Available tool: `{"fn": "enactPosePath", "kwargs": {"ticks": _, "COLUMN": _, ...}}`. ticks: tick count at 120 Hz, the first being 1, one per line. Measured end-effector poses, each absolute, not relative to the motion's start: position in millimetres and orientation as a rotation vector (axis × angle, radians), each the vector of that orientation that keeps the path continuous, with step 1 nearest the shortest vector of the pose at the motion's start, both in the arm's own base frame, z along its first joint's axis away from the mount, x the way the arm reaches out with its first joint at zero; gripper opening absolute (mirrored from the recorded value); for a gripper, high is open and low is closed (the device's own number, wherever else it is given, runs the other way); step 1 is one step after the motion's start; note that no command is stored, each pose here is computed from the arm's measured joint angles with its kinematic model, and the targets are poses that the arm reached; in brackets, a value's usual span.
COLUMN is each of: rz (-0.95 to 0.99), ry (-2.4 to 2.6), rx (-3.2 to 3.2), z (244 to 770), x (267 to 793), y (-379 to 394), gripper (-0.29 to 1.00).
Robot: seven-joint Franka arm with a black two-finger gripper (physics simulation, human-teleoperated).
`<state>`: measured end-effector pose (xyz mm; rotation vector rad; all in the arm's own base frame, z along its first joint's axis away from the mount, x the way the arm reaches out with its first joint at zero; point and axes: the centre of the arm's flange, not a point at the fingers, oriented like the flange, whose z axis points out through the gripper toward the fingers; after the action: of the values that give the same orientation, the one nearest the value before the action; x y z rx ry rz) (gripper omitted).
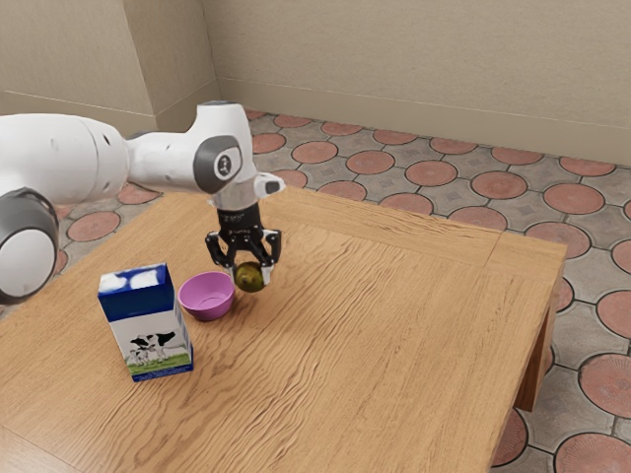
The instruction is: Place the pear in the bowl.
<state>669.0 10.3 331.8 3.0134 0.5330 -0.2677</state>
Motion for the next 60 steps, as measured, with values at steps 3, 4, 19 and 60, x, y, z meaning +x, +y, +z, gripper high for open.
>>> {"fn": "enactPosePath", "kwargs": {"ticks": 3, "rz": -0.265, "ry": 0.553, "rx": 3.009, "z": 334, "x": 667, "y": 19, "gripper": 0.34}}
{"fn": "enactPosePath", "kwargs": {"ticks": 4, "rz": -0.264, "ry": 0.559, "rx": 3.008, "z": 335, "x": 666, "y": 22, "gripper": 0.33}}
{"fn": "enactPosePath", "kwargs": {"ticks": 19, "rz": -0.251, "ry": 0.637, "rx": 2.992, "z": 339, "x": 662, "y": 56, "gripper": 0.3}}
{"fn": "enactPosePath", "kwargs": {"ticks": 60, "rz": -0.299, "ry": 0.71, "rx": 2.978, "z": 325, "x": 650, "y": 84, "gripper": 0.28}}
